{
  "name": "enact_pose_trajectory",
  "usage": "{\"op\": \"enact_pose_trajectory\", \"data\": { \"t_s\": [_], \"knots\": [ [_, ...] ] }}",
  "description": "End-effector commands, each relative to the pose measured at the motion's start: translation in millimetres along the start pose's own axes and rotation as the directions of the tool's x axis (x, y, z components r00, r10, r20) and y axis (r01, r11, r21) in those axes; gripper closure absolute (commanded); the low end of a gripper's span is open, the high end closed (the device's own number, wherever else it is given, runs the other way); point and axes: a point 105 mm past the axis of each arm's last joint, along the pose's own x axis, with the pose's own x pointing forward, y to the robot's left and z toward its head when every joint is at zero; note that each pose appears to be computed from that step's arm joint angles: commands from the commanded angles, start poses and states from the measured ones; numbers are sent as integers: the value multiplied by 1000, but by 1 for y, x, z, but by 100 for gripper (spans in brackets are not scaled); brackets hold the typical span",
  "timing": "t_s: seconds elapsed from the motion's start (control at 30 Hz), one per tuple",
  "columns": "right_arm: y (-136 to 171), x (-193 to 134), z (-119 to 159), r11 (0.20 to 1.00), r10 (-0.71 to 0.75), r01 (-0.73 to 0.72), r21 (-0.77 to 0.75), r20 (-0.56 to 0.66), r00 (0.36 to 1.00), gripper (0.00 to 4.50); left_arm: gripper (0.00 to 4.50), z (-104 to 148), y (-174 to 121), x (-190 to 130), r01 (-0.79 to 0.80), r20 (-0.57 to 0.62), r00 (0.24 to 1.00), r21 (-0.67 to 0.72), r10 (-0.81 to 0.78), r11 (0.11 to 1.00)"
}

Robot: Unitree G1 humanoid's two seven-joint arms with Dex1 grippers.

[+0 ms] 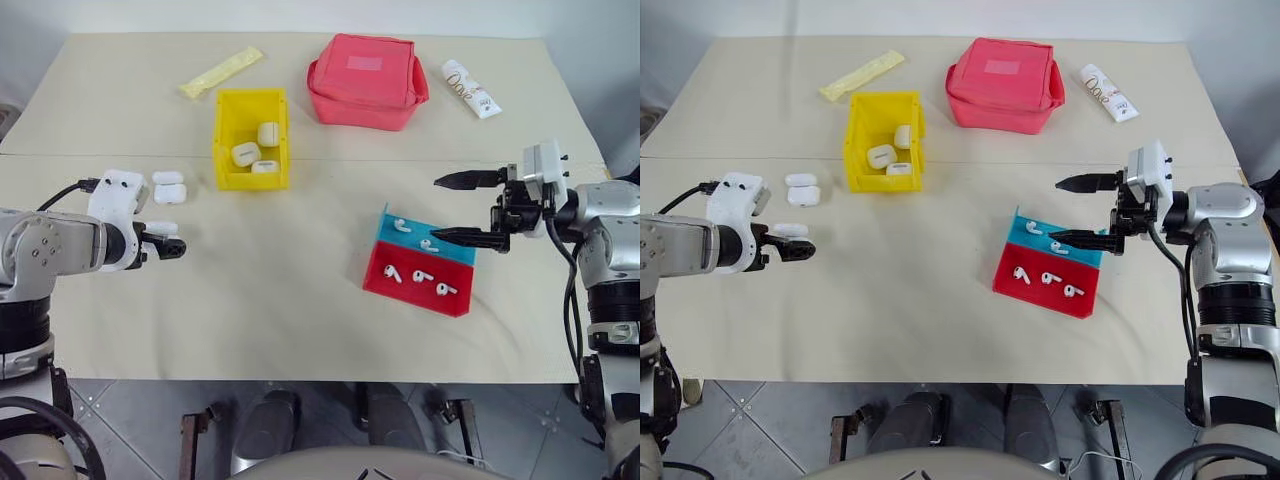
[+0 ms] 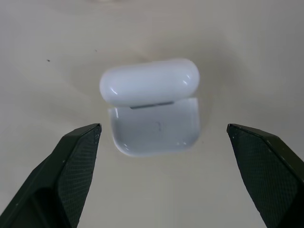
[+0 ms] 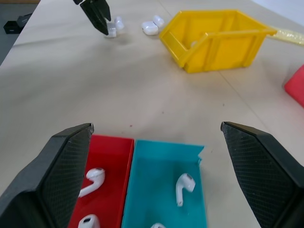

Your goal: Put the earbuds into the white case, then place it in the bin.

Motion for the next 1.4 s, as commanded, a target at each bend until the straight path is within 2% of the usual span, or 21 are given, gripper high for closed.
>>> {"op": "enact_pose_trajectory", "data": {
  "t_s": [0.03,0.73,0.83,0.97,1.13,1.2,1.3,1.37,1.4],
  "knots": [
    [-1,-7,15,998,-16,17,-55,30,999,2,0,6,3,1,-19,-10,1000,-22,19,1000],
    [-1,-10,12,998,-46,47,-47,24,999,2,0,-4,1,22,-34,-161,987,-89,19,995],
    [-1,-10,13,998,-49,50,-49,24,999,0,58,-7,4,23,-49,-180,983,-98,31,994],
    [-2,-11,13,997,-53,54,-52,20,998,0,171,-14,8,26,-57,-193,981,-142,29,988],
    [-1,-13,13,997,-54,55,-55,16,998,0,172,-22,9,28,-56,-199,980,-163,22,985],
    [-2,-15,14,997,-56,56,-56,13,998,0,172,-14,3,25,-28,-147,989,-146,6,989],
    [-2,-18,16,996,-61,61,-59,4,998,0,172,27,-27,6,91,154,984,19,-93,996],
    [-2,-19,17,996,-65,65,-62,1,998,0,172,45,-53,-10,175,317,919,198,-232,964],
    [-1,-19,18,996,-66,66,-65,0,998,0,172,52,-71,-20,240,391,854,288,-343,927]
  ]
}}
